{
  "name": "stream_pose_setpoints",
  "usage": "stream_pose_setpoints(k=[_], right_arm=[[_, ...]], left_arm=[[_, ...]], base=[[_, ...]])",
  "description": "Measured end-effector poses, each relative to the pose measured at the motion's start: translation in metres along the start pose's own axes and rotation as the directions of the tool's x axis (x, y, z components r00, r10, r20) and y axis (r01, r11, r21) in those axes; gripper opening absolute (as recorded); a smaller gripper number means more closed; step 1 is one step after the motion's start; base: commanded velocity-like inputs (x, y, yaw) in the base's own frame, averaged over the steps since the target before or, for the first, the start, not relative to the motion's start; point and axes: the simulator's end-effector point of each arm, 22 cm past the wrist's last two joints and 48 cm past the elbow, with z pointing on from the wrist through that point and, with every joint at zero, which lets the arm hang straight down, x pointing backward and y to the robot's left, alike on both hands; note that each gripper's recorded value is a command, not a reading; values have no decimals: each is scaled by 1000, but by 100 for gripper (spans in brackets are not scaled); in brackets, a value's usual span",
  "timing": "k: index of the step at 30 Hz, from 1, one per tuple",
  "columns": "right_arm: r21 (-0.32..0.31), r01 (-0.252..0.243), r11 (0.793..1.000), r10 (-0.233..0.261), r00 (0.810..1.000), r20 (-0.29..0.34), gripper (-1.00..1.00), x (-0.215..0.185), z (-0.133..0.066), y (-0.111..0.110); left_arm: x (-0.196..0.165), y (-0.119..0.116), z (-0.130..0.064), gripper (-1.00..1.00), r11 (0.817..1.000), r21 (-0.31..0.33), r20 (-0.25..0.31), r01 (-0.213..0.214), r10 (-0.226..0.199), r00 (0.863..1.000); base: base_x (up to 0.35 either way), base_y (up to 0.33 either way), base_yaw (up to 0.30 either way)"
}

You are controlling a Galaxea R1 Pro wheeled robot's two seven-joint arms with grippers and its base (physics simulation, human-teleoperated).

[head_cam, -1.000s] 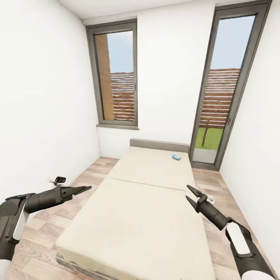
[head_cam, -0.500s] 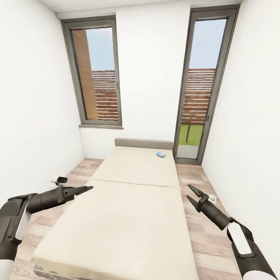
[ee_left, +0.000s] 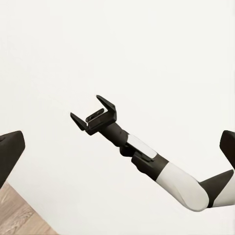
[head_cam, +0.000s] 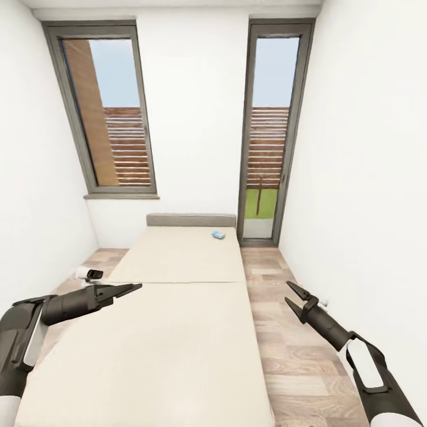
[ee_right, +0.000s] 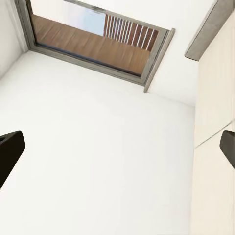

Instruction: Put all the toys in the child's room - the three board games (two on the bed and one on the table), the two jigsaw puzzles on the table, and the tennis ball on the table - inside the toy box on the table in the child's room.

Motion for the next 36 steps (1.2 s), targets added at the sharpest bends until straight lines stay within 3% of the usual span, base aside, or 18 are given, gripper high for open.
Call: stream_pose_setpoints(k=[13, 36], right_arm=[[1, 6, 1000, -6, 1000, -1, 100, 0, 0, 1], [6, 13, 1000, -13, 1000, -4, 100, 1, 1, 0]], left_arm=[[-1, -1, 0, 100, 1000, 1, 1, -2, 2, 1000], [-1, -1, 0, 100, 1000, 1, 1, -2, 2, 1000]], base=[[9, -203, -61], [23, -66, 0]])
